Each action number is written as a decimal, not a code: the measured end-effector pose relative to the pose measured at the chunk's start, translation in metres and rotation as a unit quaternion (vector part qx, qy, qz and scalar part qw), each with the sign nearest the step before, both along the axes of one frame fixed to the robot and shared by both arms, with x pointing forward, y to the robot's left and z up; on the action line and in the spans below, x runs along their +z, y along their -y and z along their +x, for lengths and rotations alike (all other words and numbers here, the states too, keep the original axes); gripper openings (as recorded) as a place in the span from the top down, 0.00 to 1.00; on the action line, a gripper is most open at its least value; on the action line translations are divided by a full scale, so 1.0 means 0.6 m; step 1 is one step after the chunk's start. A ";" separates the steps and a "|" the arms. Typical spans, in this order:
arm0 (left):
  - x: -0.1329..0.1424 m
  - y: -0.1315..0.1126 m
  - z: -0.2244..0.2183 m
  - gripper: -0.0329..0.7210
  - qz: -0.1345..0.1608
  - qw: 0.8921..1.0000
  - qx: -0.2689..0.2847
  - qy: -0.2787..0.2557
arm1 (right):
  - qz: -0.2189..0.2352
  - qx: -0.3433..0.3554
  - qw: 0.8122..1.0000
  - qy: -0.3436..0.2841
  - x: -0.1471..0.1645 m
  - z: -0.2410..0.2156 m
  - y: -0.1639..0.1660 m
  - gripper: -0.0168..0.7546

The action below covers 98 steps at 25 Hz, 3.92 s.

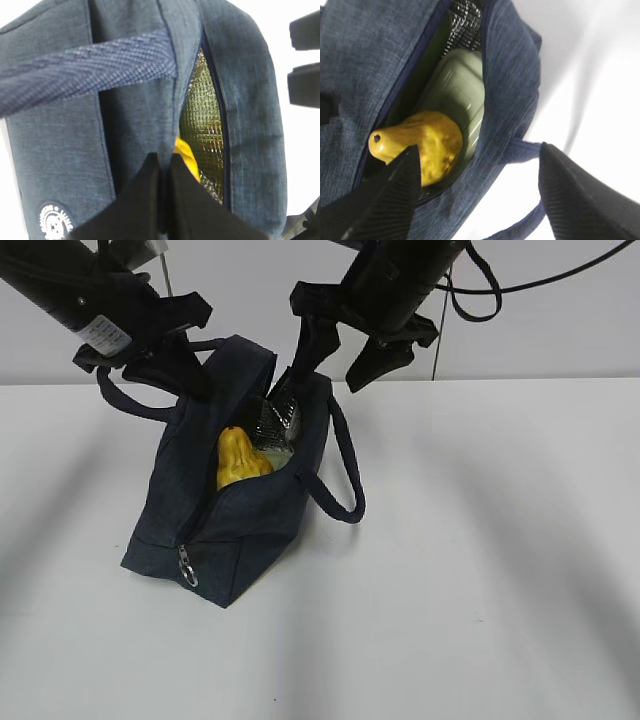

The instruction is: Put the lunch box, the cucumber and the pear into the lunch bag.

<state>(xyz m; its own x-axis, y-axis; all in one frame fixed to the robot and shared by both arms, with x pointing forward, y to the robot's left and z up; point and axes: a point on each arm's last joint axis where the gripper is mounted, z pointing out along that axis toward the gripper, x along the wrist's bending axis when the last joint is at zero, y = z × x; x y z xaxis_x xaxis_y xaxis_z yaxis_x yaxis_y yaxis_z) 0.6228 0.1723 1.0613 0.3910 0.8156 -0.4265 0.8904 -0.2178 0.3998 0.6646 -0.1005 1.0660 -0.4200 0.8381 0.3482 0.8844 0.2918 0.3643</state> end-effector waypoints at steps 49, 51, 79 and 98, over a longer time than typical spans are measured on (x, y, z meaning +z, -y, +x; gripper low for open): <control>-0.021 0.174 -0.040 0.95 -0.058 0.996 -0.065 0.027 | -0.152 0.040 0.986 0.056 0.023 -0.041 0.058 0.99; -0.029 0.175 -0.036 0.95 -0.056 0.996 -0.063 0.025 | -0.152 0.038 0.986 0.051 0.014 -0.037 0.056 0.99; 0.051 0.139 -0.058 0.26 -0.003 0.990 -0.060 0.130 | -0.136 0.020 0.988 0.076 0.088 -0.121 0.088 0.40; 0.073 0.075 -0.187 0.33 0.014 0.984 -0.098 0.148 | -0.123 0.040 0.973 0.190 -0.032 -0.342 0.175 0.40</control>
